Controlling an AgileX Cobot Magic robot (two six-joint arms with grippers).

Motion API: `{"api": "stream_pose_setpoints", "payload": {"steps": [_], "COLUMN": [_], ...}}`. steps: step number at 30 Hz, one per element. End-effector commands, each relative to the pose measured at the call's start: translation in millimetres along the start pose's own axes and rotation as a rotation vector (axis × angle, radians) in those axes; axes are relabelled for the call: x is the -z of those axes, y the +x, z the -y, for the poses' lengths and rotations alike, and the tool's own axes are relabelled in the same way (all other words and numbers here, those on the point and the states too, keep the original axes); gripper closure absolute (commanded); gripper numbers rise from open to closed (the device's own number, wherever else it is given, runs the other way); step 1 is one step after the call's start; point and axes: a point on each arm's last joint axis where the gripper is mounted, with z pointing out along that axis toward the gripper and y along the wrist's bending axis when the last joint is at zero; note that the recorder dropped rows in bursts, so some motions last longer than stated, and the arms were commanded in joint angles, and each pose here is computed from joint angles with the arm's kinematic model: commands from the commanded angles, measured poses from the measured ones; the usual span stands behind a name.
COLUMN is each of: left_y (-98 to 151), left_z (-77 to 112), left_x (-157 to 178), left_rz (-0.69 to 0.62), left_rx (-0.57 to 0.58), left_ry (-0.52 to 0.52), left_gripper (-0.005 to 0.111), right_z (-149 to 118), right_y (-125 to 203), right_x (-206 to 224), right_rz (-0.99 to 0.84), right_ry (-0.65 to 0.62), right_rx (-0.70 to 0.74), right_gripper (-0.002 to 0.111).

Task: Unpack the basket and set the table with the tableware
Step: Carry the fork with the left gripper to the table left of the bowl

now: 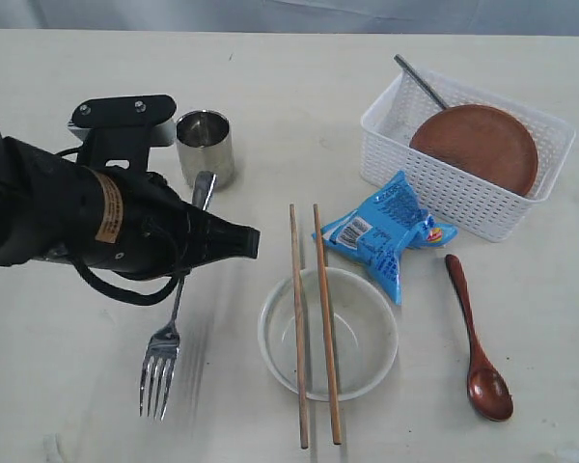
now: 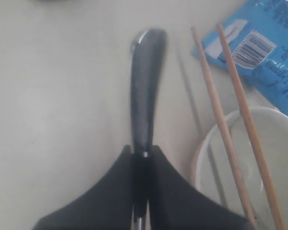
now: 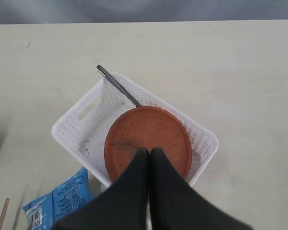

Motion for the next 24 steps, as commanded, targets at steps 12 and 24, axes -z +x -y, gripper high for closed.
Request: {"api": "stream_pose_setpoints", "payload": {"steps": [12, 24], "left_y": [10, 16], "left_z": [8.7, 4.0], "left_x": [-30, -35], "left_rz": [-0.082, -0.018], "left_rx": [0.008, 0.048], "left_ry": [0.072, 0.121], "left_gripper": [0.107, 0.107], "right_z": [-4, -4], "right_y": [-1, 2], "right_x": [2, 2], "right_rz": [0.017, -0.010], "right_ry": [-0.031, -0.038], "right_rx": [-0.025, -0.025], "right_gripper": [0.108, 0.108]}}
